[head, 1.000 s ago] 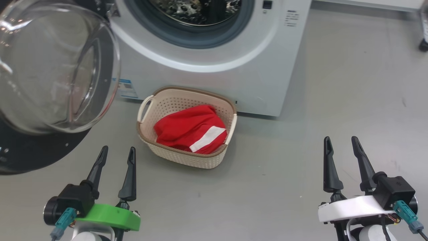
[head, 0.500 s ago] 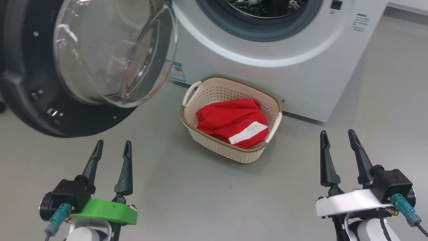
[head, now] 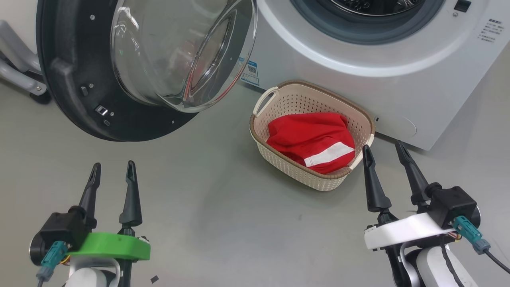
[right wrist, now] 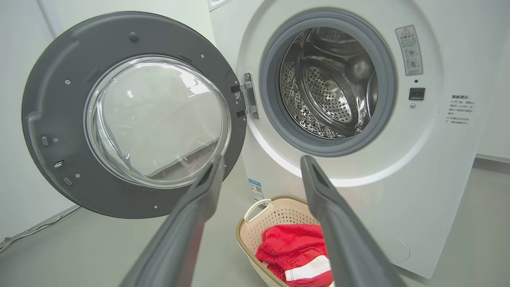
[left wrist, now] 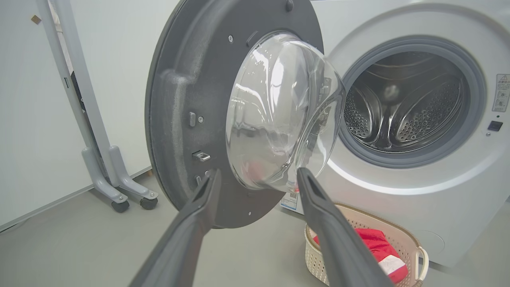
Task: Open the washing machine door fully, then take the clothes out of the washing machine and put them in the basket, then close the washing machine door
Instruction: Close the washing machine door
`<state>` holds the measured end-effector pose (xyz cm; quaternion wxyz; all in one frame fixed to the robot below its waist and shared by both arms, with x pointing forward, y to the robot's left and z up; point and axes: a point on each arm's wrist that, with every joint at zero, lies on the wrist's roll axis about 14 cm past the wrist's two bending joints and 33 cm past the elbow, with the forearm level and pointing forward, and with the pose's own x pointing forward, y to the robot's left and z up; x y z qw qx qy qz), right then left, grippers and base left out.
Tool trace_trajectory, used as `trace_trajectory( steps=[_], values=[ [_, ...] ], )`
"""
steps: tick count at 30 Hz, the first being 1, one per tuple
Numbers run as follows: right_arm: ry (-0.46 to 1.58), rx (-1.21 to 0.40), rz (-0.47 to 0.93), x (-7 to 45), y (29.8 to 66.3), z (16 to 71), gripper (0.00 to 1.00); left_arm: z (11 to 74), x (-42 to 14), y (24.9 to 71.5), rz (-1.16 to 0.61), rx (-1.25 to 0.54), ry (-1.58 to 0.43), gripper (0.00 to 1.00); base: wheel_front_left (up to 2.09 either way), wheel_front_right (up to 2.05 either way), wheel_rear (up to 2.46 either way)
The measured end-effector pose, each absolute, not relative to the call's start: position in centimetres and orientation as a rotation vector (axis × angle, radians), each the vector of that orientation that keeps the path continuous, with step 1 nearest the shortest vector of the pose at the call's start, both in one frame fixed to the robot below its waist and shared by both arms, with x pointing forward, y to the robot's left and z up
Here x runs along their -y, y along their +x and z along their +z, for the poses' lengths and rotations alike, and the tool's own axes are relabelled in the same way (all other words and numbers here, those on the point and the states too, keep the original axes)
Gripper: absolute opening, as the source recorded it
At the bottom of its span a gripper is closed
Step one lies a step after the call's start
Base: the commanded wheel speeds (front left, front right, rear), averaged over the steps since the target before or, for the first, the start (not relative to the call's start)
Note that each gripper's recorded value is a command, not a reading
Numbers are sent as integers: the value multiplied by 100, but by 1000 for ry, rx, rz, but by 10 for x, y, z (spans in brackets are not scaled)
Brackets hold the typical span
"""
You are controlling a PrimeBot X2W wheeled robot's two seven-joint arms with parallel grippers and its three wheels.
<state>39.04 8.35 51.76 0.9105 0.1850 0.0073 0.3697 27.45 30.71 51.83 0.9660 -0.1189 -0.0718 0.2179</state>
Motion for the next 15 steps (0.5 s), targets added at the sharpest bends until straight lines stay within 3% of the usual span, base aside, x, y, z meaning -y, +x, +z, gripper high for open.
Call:
trace_trajectory(
  steps=[15],
  values=[
    [371, -26, 783, -90, 393, 514, 100, 523, -312, 271, 459, 159, -235, 100, 0, 0, 0]
  ],
)
